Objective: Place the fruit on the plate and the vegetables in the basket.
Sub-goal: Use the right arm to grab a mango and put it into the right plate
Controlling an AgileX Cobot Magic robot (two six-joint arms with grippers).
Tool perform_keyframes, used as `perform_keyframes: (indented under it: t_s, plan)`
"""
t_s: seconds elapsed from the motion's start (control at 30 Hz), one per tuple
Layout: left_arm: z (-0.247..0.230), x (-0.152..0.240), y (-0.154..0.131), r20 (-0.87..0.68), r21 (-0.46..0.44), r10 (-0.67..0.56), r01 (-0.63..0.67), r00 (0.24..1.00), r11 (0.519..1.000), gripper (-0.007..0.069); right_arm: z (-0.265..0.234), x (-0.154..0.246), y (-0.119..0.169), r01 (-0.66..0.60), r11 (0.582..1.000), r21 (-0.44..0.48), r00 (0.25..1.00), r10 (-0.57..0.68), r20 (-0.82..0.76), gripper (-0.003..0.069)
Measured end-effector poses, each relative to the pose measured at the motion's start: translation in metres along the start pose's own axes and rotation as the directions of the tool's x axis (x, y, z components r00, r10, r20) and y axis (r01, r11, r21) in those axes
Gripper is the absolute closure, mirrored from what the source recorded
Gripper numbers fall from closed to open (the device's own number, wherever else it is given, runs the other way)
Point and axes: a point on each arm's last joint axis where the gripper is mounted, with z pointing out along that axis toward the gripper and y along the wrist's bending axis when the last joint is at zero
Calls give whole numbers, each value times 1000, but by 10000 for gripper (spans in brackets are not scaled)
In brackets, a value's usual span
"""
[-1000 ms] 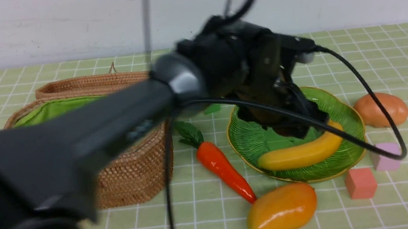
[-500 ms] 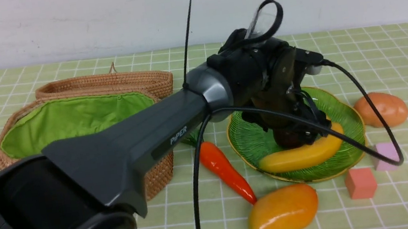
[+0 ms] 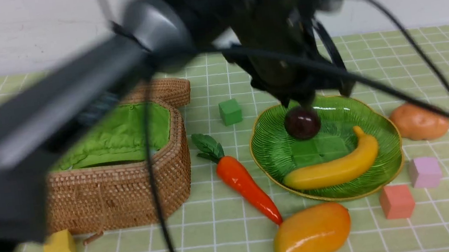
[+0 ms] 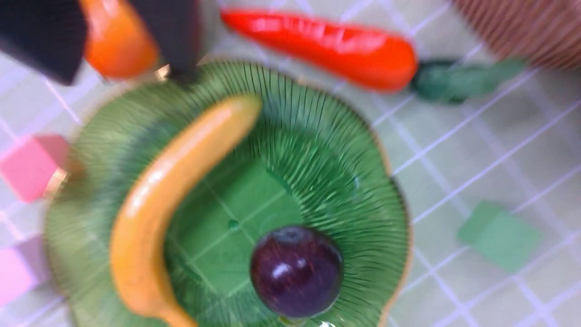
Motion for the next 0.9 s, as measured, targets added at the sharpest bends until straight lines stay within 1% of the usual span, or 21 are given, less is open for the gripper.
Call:
perform_keyframes:
  t_s: [0.03, 0.07, 0.1, 0.13, 0.17, 0.27, 0.33, 0.37, 0.4, 0.43, 0.47, 0.53, 0.57, 0.6, 0.63, 0.67, 0.7, 0.73, 0.8, 0.83, 0.9]
  plan:
    - [-7, 0, 0, 0, 0, -1, 1, 1000, 1000, 547, 0, -1, 0, -1, 1000, -1, 1000, 1, -6, 564]
    - [-37, 1, 2, 28, 2, -3, 3, 1000, 1000, 625, 2, -5, 1, -8, 1000, -8, 999, 8, -34, 564]
    - [-40, 1, 2, 32, 2, -3, 3, 999, 1000, 631, 3, -6, 0, -13, 1000, -9, 999, 12, -43, 564]
    - [-62, 1, 3, 67, 6, -10, 9, 998, 1000, 638, 7, -9, -1, -26, 1000, -13, 996, 25, -80, 564]
    - [-71, 1, 3, 85, 8, -13, 12, 996, 1000, 638, 8, -10, -1, -29, 999, -14, 996, 28, -90, 564]
    - [-114, 10, 5, 149, 17, -44, 42, 988, 999, 638, 22, -19, -7, -75, 997, -13, 979, 72, -191, 564]
    - [-125, 21, 7, 141, 17, -64, 63, 988, 998, 638, 29, -26, -9, -96, 995, -14, 967, 90, -238, 564]
    - [-123, 24, 7, 128, 15, -66, 64, 990, 998, 638, 30, -26, -10, -99, 995, -13, 965, 93, -245, 564]
    - [-128, 41, 9, 92, 11, -77, 77, 993, 997, 638, 35, -31, -11, -113, 993, -17, 953, 104, -285, 564]
    - [-132, 44, 10, 96, 11, -79, 78, 992, 997, 638, 36, -31, -12, -118, 993, -16, 949, 108, -295, 564]
    - [-129, 67, 12, 48, 2, -85, 85, 995, 996, 638, 41, -37, -14, -133, 991, -18, 934, 119, -335, 564]
    - [-131, 83, 14, 42, 0, -90, 90, 995, 996, 638, 45, -40, -15, -143, 990, -22, 924, 125, -361, 564]
    - [-128, 107, 16, 61, 1, -106, 106, 992, 994, 638, 53, -45, -19, -162, 987, -20, 903, 140, -405, 564]
    - [-133, 111, 17, 75, 2, -111, 111, 991, 994, 638, 53, -46, -18, -161, 987, -22, 904, 138, -404, 564]
    - [-128, 127, 19, 65, -5, -116, 117, 991, 993, 638, 57, -49, -20, -170, 985, -19, 895, 146, -422, 564]
    - [-132, 151, 22, 102, -4, -132, 133, 986, 991, 638, 64, -56, -23, -180, 984, -15, 886, 155, -437, 564]
    - [-127, 157, 22, 105, -7, -130, 132, 986, 991, 638, 66, -57, -25, -183, 983, -13, 882, 159, -443, 564]
    - [-129, 188, 26, 125, -3, -157, 159, 980, 987, 638, 73, -64, -28, -198, 980, -5, 874, 174, -454, 564]
    - [-128, 205, 27, 133, 1, -174, 175, 976, 984, 638, 79, -68, -31, -210, 978, 1, 865, 186, -466, 564]
    - [-127, 229, 30, 155, 11, -192, 193, 969, 981, 638, 85, -76, -34, -220, 975, 7, 860, 198, -470, 564]
    - [-125, 257, 32, 172, 22, -209, 208, 963, 978, 638, 96, -86, -38, -219, 975, 21, 848, 201, -491, 564]
